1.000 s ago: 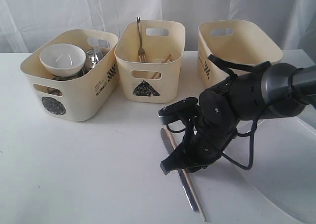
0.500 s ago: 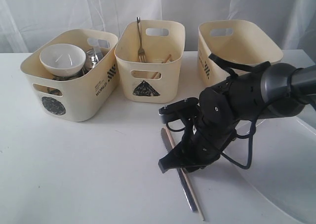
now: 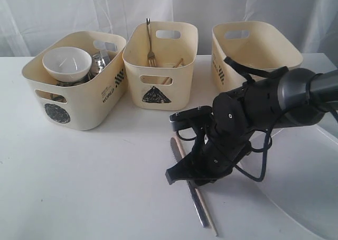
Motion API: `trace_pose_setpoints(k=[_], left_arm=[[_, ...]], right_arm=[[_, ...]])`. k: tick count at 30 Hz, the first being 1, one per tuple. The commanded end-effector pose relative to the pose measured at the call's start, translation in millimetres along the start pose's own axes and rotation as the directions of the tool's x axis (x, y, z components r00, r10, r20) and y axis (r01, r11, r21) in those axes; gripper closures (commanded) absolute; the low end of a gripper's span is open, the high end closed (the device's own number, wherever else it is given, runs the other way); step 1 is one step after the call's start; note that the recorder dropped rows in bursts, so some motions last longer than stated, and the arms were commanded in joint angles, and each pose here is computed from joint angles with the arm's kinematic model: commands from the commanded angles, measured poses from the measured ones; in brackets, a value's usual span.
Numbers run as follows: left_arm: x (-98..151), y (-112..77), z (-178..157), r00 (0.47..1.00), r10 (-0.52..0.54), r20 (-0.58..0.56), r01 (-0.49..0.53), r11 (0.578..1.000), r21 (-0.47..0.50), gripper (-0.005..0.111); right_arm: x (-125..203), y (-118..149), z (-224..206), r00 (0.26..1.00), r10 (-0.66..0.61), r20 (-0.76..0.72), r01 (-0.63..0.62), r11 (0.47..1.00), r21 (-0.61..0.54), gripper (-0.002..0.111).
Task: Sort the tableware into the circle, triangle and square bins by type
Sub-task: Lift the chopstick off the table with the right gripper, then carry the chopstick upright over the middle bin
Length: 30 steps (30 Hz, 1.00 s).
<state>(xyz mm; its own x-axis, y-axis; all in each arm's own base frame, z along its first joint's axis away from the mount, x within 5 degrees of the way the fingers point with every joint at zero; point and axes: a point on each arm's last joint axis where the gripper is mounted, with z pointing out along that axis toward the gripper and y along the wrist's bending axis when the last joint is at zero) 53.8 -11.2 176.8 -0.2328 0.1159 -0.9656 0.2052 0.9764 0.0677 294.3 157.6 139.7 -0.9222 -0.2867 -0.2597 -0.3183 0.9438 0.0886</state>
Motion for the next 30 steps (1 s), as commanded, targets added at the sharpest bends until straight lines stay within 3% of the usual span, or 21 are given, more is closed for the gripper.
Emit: trace_pose_setpoints(k=[1, 11, 21, 28, 30], left_arm=[[1, 0.0, 0, 1.000, -0.009, -0.003, 0.009, 1.000, -0.001, 0.081], [1, 0.0, 0, 1.000, -0.009, -0.003, 0.009, 1.000, -0.001, 0.081], [1, 0.0, 0, 1.000, -0.009, -0.003, 0.009, 1.000, -0.001, 0.081], [1, 0.0, 0, 1.000, -0.009, -0.003, 0.009, 1.000, -0.001, 0.081], [1, 0.0, 0, 1.000, -0.009, -0.003, 0.009, 1.000, -0.001, 0.081]], right_arm=[[4, 3, 6, 0.999, 0.017, -0.031, -0.018, 1.000, -0.024, 0.077], [3, 1, 6, 0.999, -0.025, -0.021, 0.025, 1.000, -0.012, 0.077], [14, -5, 29, 0.985, -0.083, -0.153, 0.090, 0.995, 0.034, 0.078], [13, -5, 27, 0.987, -0.090, -0.133, 0.096, 0.995, 0.036, 0.108], [13, -5, 27, 0.987, -0.093, -0.133, 0.098, 0.994, 0.037, 0.108]])
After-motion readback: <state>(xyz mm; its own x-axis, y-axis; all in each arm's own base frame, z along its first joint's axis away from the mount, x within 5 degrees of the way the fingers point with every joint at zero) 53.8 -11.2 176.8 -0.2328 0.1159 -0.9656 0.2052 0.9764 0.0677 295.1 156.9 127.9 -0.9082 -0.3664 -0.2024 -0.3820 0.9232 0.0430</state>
